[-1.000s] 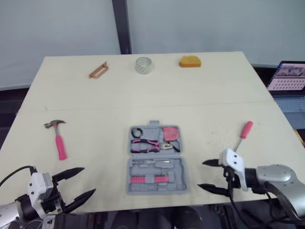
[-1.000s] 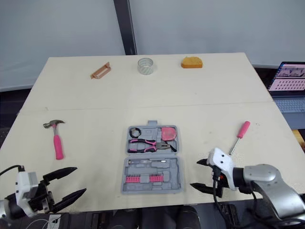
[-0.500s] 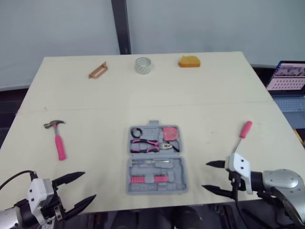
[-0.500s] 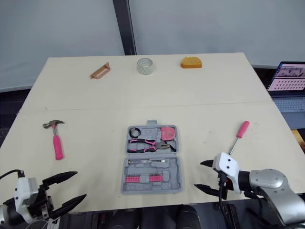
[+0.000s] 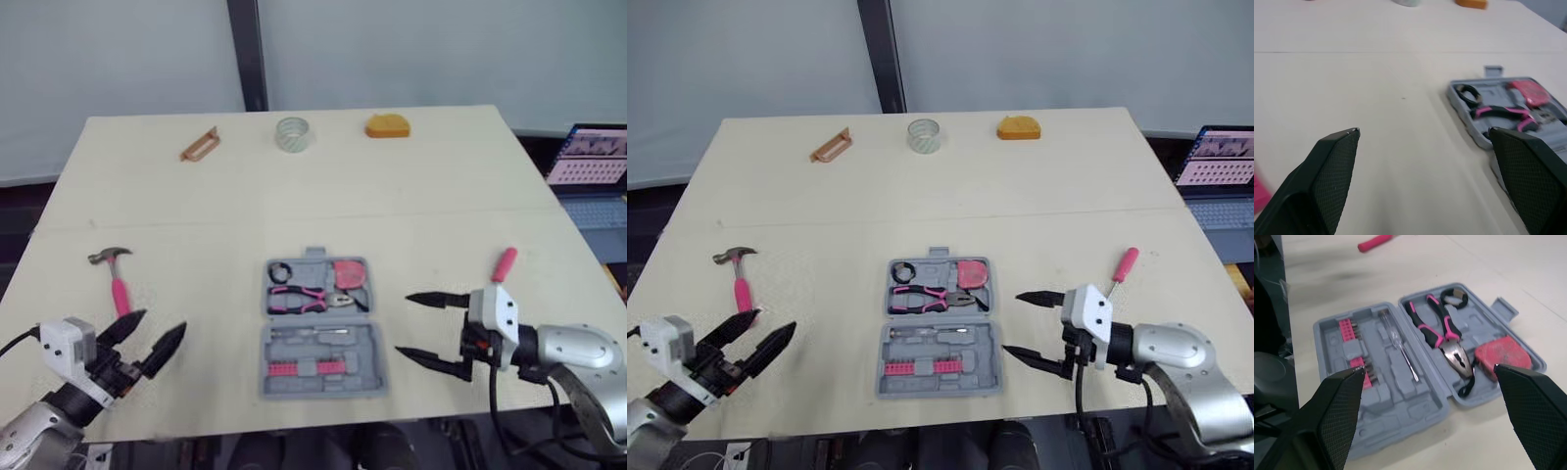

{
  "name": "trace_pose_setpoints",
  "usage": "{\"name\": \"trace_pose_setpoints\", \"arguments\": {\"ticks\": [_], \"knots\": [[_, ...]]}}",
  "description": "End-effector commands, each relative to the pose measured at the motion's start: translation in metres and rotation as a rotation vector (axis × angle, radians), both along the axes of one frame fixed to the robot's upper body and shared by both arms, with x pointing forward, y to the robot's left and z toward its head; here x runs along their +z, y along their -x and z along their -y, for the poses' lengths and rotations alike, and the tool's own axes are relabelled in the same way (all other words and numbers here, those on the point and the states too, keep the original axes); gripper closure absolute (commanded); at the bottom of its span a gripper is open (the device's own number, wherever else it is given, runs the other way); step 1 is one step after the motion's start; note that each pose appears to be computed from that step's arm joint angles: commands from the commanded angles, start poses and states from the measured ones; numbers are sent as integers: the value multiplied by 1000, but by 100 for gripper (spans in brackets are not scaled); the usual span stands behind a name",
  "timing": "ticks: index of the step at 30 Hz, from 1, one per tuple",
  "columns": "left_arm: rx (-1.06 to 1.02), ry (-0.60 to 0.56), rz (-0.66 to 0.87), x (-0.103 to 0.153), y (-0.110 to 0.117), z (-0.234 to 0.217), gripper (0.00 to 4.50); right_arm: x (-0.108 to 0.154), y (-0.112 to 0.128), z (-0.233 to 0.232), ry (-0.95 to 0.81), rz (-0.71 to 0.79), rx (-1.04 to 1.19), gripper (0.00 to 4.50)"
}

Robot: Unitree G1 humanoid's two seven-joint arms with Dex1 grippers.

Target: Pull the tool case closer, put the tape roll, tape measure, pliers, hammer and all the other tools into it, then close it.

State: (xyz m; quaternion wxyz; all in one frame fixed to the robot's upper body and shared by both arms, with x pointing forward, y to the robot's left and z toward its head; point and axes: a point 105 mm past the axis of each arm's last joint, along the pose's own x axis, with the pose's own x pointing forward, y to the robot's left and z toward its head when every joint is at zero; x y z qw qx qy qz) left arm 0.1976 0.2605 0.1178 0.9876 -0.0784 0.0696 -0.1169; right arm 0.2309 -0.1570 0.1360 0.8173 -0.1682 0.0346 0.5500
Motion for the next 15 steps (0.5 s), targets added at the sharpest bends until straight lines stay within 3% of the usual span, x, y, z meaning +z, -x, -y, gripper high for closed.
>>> {"name": "trace_pose_setpoints", "arguments": {"ticks": [1, 7, 11, 15], "knots": [[18, -16, 26, 16, 3, 8, 0, 7, 2, -5, -17, 29, 38, 6], [119, -58, 20, 28, -2, -5, 0, 9, -2, -4, -21, -3, 23, 6], [286, -96, 15, 41, -24, -40, 0, 13, -3, -6, -27, -7, 21, 6], [438, -165, -100, 32, -47, -81, 0, 14, -8, -10, -26, -1, 13, 6]]}}
